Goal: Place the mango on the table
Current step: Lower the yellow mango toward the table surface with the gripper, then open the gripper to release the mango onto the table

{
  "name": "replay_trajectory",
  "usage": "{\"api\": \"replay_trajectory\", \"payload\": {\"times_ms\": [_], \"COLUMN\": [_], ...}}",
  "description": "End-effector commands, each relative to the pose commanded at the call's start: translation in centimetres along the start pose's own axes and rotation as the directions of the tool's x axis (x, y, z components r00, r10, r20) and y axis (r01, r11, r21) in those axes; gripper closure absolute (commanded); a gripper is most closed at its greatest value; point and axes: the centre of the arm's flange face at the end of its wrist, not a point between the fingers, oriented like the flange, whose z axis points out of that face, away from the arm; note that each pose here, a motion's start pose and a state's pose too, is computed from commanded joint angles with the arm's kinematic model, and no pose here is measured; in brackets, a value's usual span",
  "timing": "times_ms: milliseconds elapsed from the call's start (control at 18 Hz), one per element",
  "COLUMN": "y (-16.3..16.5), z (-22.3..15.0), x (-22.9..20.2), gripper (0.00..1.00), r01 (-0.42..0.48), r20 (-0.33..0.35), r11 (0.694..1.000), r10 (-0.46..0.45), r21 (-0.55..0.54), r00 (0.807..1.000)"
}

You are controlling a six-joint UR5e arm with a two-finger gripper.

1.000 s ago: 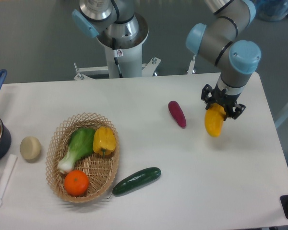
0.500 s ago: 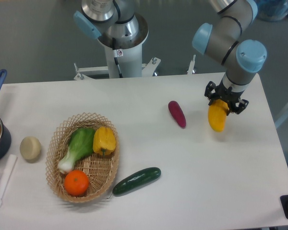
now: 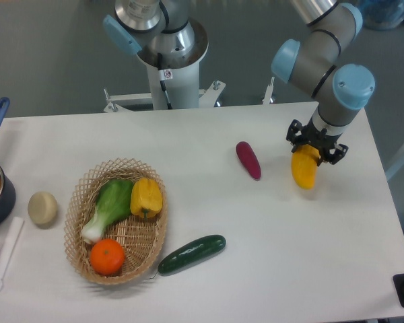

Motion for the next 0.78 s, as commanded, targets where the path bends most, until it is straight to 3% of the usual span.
{"api": "replay_trajectory", "payload": {"times_ms": [333, 556, 722, 778], "y": [-0.46, -0.73, -0.84, -0.87], "z": [0.25, 0.1, -0.17, -0.45], "x": [-0.11, -0.12, -0.26, -0.45], "gripper": [0.41, 0.28, 0.26, 0.12], "r01": [0.002, -0.003, -0.003, -0.004], "r20": [0.013, 0.017, 0.023, 0.031], "r11": [1.0, 1.0, 1.0, 1.0], "r10": [-0.002, 0.003, 0.003, 0.004], "r21": [0.0, 0.0, 0.001, 0.002], "r00": [1.0, 1.0, 1.0, 1.0]}}
